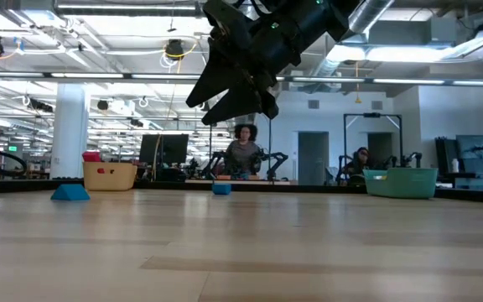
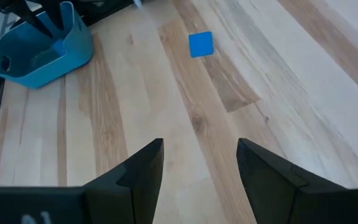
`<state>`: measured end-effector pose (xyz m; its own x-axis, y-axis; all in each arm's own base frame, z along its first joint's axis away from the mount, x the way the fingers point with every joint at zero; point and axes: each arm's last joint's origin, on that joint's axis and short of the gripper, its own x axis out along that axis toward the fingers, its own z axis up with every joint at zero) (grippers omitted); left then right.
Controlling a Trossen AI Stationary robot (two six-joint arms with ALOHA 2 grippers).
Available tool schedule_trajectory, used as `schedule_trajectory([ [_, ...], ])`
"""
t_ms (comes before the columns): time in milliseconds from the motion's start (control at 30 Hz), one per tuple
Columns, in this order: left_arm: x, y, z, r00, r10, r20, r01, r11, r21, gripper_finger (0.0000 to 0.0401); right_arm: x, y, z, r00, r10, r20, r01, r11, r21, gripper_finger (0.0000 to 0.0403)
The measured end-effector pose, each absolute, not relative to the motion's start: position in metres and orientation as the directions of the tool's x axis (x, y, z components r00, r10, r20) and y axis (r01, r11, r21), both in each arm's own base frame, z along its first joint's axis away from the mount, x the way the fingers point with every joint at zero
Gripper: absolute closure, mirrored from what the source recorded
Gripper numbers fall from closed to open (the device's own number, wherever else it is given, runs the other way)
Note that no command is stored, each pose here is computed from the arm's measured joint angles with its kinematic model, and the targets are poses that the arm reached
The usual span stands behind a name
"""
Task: Sort & place blocks by color
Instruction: Put the bottom blue block into the blue bin
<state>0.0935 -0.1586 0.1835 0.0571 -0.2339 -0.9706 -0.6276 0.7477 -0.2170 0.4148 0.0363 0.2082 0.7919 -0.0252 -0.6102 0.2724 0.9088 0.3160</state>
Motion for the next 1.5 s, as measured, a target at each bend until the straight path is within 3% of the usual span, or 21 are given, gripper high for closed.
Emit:
schedule_trajectory([
  [267, 0.093, -0.16, 0.188, 0.043, -0.267, -0.963, -0.66, 0.716, -0.228, 0.0269, 0.415, 0.029, 0.208, 0.791, -0.036, -0.61, 0.294, 0.898, 0.328, 0.018],
  [467, 0.098, -0.164, 0.207, 0.115, -0.239, -0.964, -0.614, 0.746, -0.258, 0.0232, 0.416, 0.026, 0.208, 0.793, -0.028, -0.609, 0.329, 0.86, 0.39, 0.018],
  [733, 0.103, -0.161, 0.229, 0.253, -0.122, -0.96, -0.521, 0.819, -0.242, 0.0224, 0.421, 0.039, 0.222, 0.815, -0.06, -0.576, 0.366, 0.825, 0.432, 0.019],
  [900, 0.106, -0.161, 0.237, 0.348, -0.078, -0.934, -0.43, 0.872, -0.233, 0.0224, 0.423, 0.05, 0.235, 0.823, -0.155, -0.546, 0.411, 0.826, 0.385, 0.0197],
  [1133, 0.117, -0.153, 0.239, 0.493, 0.063, -0.868, -0.259, 0.963, -0.077, 0.0224, 0.42, 0.067, 0.254, 0.759, -0.194, -0.622, 0.486, 0.804, 0.342, 0.0195],
  [1333, 0.137, -0.121, 0.238, 0.425, 0.234, -0.874, -0.26, 0.957, 0.129, 0.0224, 0.412, 0.09, 0.258, 0.733, -0.168, -0.66, 0.445, 0.852, 0.277, 0.0191],
  [1500, 0.161, -0.088, 0.23, 0.359, 0.305, -0.882, -0.212, 0.947, 0.241, 0.0224, 0.416, 0.074, 0.258, 0.726, -0.157, -0.669, 0.417, 0.875, 0.247, 0.0186],
])
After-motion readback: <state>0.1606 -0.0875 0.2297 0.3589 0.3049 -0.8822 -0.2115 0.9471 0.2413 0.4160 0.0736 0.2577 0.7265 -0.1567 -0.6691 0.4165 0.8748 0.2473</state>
